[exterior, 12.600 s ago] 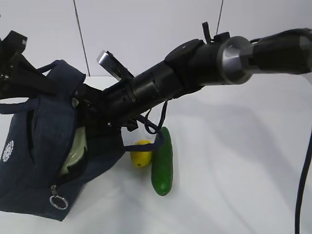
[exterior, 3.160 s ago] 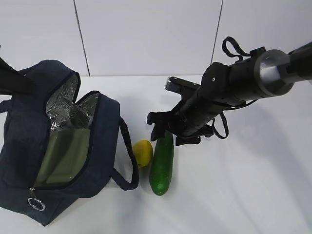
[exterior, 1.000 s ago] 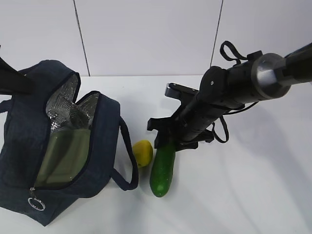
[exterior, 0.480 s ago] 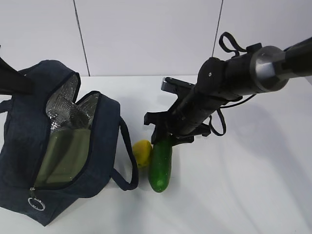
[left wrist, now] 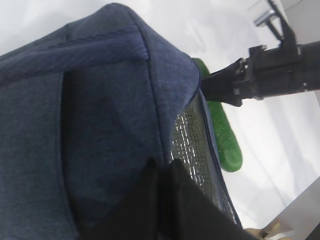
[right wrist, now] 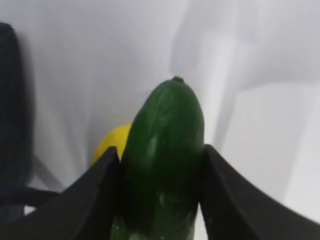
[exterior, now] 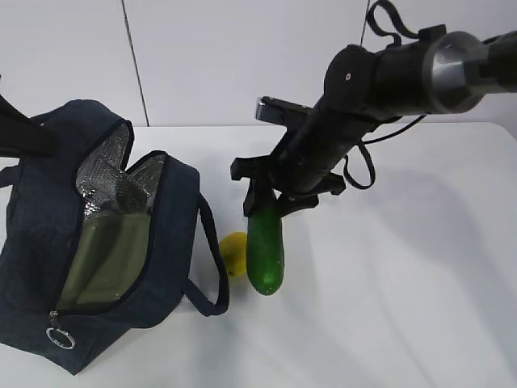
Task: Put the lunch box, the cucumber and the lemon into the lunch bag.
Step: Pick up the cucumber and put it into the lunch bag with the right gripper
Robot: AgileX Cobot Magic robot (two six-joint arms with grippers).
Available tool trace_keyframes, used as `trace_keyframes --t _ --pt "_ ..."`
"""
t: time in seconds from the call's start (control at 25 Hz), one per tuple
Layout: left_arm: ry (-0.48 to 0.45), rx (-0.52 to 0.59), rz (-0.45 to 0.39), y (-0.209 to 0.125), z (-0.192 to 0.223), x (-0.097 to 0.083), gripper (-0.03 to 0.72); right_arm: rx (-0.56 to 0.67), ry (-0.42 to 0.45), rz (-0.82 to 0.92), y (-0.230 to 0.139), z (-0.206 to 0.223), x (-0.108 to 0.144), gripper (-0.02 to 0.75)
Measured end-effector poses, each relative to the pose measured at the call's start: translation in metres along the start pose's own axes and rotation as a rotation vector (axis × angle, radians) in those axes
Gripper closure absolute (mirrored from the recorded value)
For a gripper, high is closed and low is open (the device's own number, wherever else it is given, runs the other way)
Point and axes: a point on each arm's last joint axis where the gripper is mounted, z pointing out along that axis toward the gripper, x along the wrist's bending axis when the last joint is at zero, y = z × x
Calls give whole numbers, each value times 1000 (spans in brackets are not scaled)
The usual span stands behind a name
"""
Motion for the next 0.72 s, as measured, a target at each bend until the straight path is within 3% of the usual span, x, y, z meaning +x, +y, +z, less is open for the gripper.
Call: trace_keyframes --t 0.4,0.72 --pt "-3 2 -1 0 0 0 687 -77 59 -25 4 -50 20 390" --pt "-4 4 -1 0 0 0 687 -48 311 -48 0 -62 45 390"
